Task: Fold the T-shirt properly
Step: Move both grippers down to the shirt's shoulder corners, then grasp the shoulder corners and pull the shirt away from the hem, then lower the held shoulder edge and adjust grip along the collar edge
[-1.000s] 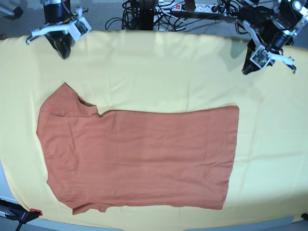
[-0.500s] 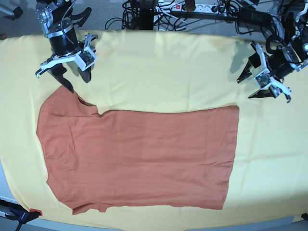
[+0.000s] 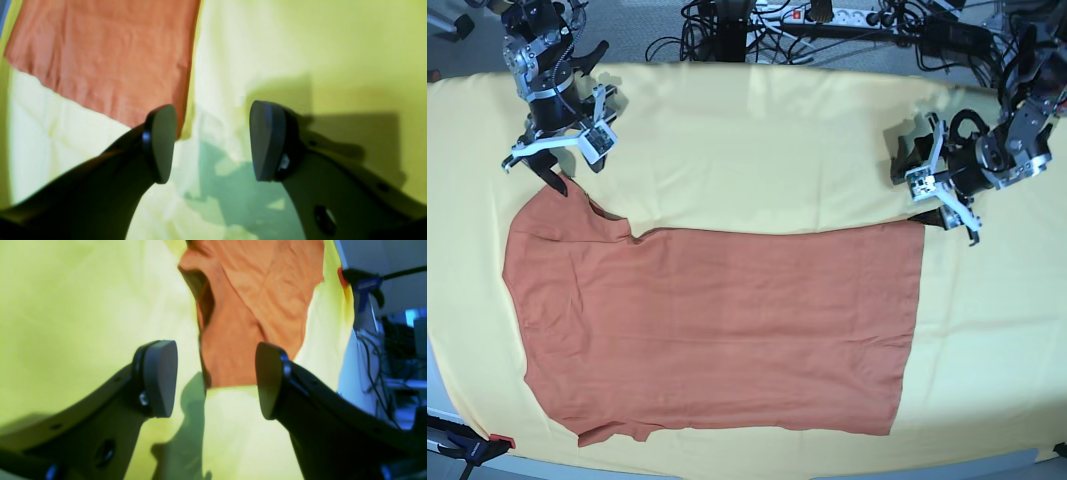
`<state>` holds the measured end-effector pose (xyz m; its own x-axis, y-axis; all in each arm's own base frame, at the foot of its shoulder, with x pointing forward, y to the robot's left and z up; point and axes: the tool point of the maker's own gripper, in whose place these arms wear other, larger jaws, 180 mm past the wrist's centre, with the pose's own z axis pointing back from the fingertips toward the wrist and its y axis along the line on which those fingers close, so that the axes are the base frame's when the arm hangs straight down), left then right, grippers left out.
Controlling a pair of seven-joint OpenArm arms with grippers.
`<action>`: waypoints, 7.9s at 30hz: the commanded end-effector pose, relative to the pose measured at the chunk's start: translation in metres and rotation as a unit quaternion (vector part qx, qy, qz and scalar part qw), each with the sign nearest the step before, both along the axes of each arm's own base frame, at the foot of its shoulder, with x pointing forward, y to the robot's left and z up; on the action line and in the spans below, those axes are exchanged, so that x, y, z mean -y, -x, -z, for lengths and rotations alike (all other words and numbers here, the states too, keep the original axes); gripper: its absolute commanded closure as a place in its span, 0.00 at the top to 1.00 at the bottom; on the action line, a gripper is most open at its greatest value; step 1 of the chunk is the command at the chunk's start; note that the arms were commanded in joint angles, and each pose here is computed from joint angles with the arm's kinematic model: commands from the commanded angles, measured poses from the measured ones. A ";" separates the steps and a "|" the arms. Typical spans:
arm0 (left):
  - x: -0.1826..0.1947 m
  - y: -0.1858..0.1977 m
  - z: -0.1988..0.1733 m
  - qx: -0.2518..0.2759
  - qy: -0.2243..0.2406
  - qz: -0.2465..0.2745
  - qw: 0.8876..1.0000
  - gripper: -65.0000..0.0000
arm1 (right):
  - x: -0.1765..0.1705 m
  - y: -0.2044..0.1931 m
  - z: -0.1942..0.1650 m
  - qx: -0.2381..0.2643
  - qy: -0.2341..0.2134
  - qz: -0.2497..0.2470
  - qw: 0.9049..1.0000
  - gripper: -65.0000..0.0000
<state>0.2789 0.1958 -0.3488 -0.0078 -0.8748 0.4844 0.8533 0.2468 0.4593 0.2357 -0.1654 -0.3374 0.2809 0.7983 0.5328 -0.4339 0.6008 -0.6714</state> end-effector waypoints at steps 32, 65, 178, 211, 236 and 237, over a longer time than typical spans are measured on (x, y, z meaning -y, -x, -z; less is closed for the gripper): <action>-0.014 -0.073 -0.002 0.038 -0.087 0.045 0.995 0.00 | 0.043 0.000 0.000 -0.095 -0.050 -0.029 0.994 0.60; -0.012 -0.033 -0.012 -0.057 -0.037 0.068 0.995 0.00 | 0.085 -0.013 0.023 -0.174 -0.011 0.009 0.985 0.00; 0.010 -0.017 -0.038 0.081 -0.118 0.064 0.988 0.03 | 0.092 -0.078 -0.014 -0.081 -0.117 0.036 0.989 0.00; 0.009 -0.019 -0.038 0.089 -0.126 0.069 0.986 0.03 | 0.107 -0.093 -0.029 -0.022 -0.088 0.066 0.994 0.00; -0.018 -0.040 -0.057 0.157 -0.189 0.026 0.969 0.64 | 0.086 -0.081 -0.038 -0.062 -0.048 0.021 0.997 0.57; -0.018 -0.039 -0.059 0.158 -0.190 0.028 0.969 0.64 | 0.083 -0.074 -0.037 -0.077 -0.035 0.011 0.996 0.57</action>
